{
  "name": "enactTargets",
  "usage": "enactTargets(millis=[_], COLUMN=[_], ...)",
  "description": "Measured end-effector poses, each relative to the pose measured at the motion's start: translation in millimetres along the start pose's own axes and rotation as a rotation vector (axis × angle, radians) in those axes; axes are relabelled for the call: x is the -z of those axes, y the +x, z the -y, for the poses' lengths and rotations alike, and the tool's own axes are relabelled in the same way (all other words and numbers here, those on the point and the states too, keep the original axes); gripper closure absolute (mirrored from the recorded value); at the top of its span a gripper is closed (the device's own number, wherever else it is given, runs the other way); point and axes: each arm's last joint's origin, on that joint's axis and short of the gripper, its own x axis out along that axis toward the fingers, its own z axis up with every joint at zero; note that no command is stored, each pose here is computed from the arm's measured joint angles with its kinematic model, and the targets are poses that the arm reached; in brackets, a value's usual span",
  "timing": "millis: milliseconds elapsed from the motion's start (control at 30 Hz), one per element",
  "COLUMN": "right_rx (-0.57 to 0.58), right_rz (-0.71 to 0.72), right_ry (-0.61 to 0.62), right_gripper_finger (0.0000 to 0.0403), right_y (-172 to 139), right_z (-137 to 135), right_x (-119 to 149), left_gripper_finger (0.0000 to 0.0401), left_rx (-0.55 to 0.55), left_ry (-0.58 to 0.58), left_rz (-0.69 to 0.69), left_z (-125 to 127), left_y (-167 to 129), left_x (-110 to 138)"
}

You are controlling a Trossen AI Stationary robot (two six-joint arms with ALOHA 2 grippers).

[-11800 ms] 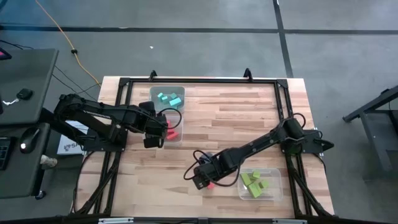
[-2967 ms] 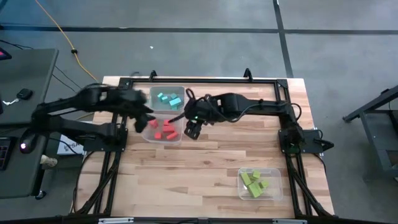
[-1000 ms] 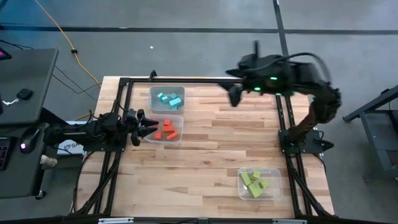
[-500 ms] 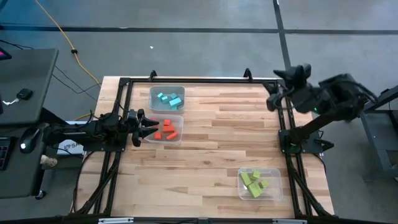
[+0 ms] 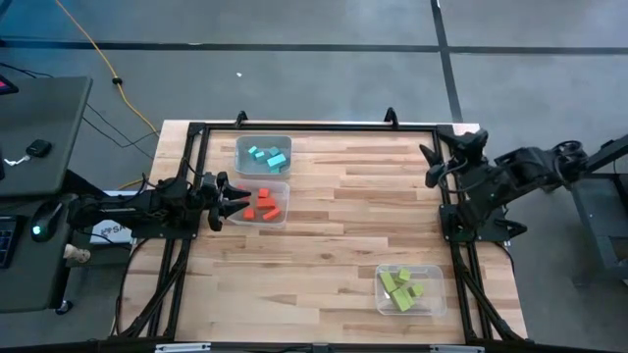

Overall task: Sort & place blocks by color
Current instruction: Return to Home Position

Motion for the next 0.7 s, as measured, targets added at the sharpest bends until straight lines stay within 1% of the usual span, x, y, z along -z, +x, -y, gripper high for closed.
enactTargets(millis=[100,200,433,533,600,700], right_rx=[0.026,0.028,0.005,-0.008,-0.028,-0.125], right_rz=[0.003,-0.001,0.012,0.023,0.032,0.020], right_ry=[0.043,0.087,0.204,0.274,0.345,0.408], right_gripper_finger=[0.0139,0.0139,0.0139,0.0139,0.0139,0.0139], right_y=[5.1,9.6,20.0,25.5,29.7,35.4], right_z=[6.4,11.8,19.5,21.1,19.7,12.3], right_x=[26.3,49.9,98.8,121.7,135.8,151.9], left_gripper_finger=[0.0245,0.0245,0.0245,0.0245,0.0245,0.0245], left_rx=[0.000,0.000,0.000,-0.001,-0.001,0.000], left_ry=[0.000,0.000,0.000,0.000,0.000,0.009], left_rz=[0.000,0.000,0.001,0.000,0.000,0.000], left_z=[0.0,0.0,0.0,0.0,0.0,0.0], left_y=[0.0,0.0,0.0,0.0,0.0,0.0], left_x=[0.0,0.0,0.0,0.0,0.0,0.0])
